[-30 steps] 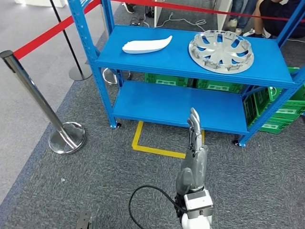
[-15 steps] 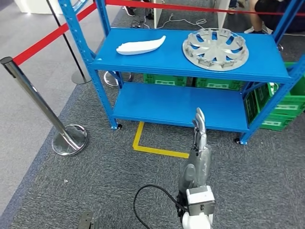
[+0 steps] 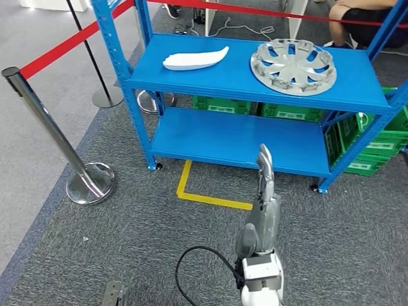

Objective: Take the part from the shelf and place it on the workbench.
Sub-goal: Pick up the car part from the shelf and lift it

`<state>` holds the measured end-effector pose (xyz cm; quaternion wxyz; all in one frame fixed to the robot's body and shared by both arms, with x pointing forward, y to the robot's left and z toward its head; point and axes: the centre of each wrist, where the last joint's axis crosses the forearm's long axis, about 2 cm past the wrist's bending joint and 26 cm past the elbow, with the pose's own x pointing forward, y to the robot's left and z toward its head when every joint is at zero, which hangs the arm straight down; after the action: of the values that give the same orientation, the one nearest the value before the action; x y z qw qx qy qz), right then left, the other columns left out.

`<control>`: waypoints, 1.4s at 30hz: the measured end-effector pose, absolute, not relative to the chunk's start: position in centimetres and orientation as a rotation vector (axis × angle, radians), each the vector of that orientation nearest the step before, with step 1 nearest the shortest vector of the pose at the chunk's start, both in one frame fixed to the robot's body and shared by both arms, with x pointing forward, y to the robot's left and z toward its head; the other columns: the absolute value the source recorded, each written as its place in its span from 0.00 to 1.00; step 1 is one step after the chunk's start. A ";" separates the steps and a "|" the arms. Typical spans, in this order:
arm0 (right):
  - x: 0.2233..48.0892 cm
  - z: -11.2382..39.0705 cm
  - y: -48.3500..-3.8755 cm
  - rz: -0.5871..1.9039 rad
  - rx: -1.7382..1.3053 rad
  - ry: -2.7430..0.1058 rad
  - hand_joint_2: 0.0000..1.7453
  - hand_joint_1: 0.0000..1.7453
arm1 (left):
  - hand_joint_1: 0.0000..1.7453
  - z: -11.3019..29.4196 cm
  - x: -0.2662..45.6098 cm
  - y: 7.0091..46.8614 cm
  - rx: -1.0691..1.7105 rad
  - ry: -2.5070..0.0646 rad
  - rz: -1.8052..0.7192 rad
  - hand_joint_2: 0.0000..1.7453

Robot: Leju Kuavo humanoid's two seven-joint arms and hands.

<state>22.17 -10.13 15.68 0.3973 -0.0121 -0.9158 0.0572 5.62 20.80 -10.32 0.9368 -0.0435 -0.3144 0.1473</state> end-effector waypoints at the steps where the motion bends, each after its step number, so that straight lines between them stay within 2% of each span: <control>1: 22.2 15.7 -10.2 0.152 -0.053 -2.333 0.00 0.00 | 0.00 -10.3 5.6 20.8 -0.096 -0.650 0.301 0.00; 19: 22.0 16.0 -9.7 0.214 -0.077 -2.416 0.00 0.00 | 0.00 -10.4 5.5 21.0 -0.182 -0.653 0.303 0.00; 42: 22.0 16.0 -9.7 0.234 -0.092 -2.427 0.00 0.00 | 0.00 -10.4 5.7 21.3 -0.048 -0.569 0.252 0.00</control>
<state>21.99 -9.69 15.96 0.3437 -0.0354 -0.9341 0.0899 5.71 21.35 -10.39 0.9517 -0.0234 -0.2799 0.1238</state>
